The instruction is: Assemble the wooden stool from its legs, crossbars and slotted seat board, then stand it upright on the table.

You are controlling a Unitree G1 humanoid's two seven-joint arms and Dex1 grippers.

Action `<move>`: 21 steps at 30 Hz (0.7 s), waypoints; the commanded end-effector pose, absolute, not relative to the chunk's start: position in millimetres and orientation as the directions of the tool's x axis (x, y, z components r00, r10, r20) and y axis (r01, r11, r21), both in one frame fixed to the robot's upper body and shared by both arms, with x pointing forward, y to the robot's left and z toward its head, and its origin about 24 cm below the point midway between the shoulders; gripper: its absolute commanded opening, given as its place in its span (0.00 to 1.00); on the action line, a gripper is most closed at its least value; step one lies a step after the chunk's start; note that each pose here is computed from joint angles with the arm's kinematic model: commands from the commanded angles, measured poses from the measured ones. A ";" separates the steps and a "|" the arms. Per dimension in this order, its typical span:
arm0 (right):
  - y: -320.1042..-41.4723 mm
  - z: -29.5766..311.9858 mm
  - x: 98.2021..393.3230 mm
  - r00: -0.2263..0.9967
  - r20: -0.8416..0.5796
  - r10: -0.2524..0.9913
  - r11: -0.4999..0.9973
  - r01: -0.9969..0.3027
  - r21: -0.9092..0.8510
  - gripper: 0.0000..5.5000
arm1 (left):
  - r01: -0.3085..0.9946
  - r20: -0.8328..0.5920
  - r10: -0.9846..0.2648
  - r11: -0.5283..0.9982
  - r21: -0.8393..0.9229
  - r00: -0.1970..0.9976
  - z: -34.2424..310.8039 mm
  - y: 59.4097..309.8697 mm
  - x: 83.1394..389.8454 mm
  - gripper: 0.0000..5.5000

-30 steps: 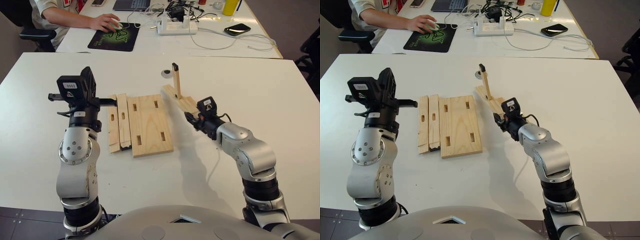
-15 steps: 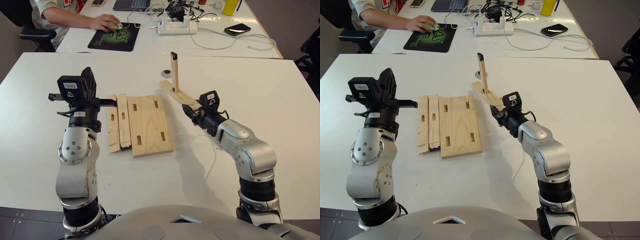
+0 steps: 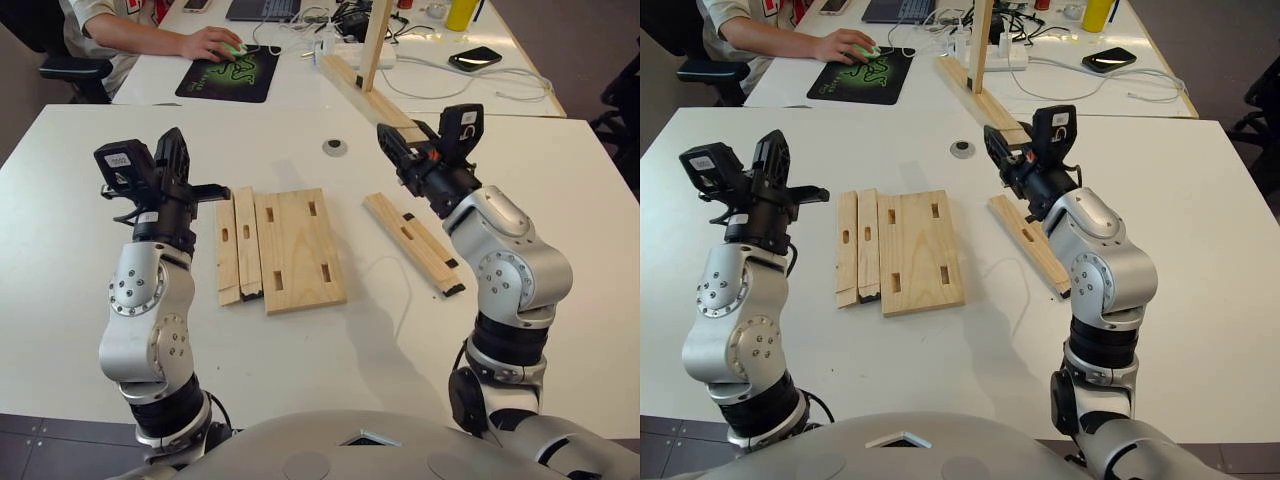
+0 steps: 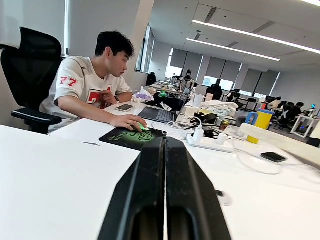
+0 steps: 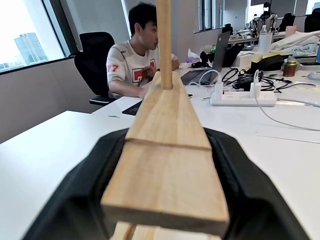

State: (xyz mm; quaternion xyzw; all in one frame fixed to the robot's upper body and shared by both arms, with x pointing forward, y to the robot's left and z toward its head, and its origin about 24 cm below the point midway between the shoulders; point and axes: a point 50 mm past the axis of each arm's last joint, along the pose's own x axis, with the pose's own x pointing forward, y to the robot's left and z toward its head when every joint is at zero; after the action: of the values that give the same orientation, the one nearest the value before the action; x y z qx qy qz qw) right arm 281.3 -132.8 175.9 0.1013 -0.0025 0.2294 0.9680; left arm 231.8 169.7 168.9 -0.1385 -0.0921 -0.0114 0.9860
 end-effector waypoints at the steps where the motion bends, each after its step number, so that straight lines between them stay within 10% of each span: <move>1: -125.3 203.4 282.4 0.824 0.191 0.533 0.797 -0.565 0.212 0.38 | 0.317 0.234 -0.220 0.759 -0.569 0.947 180.7 144.4 239.4 0.06; 21: -140.5 243.0 272.8 0.463 0.189 0.866 0.491 -0.859 -0.148 0.38 | 0.439 0.380 -0.328 0.127 -0.890 0.865 220.4 157.9 246.8 0.62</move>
State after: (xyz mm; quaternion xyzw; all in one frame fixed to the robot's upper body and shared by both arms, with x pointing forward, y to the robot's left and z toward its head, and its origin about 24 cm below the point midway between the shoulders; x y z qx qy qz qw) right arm 273.8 -138.8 245.3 -0.0131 -0.1237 0.4951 0.8599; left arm 250.2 160.8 211.4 -0.6089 -0.0403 -0.2378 0.7557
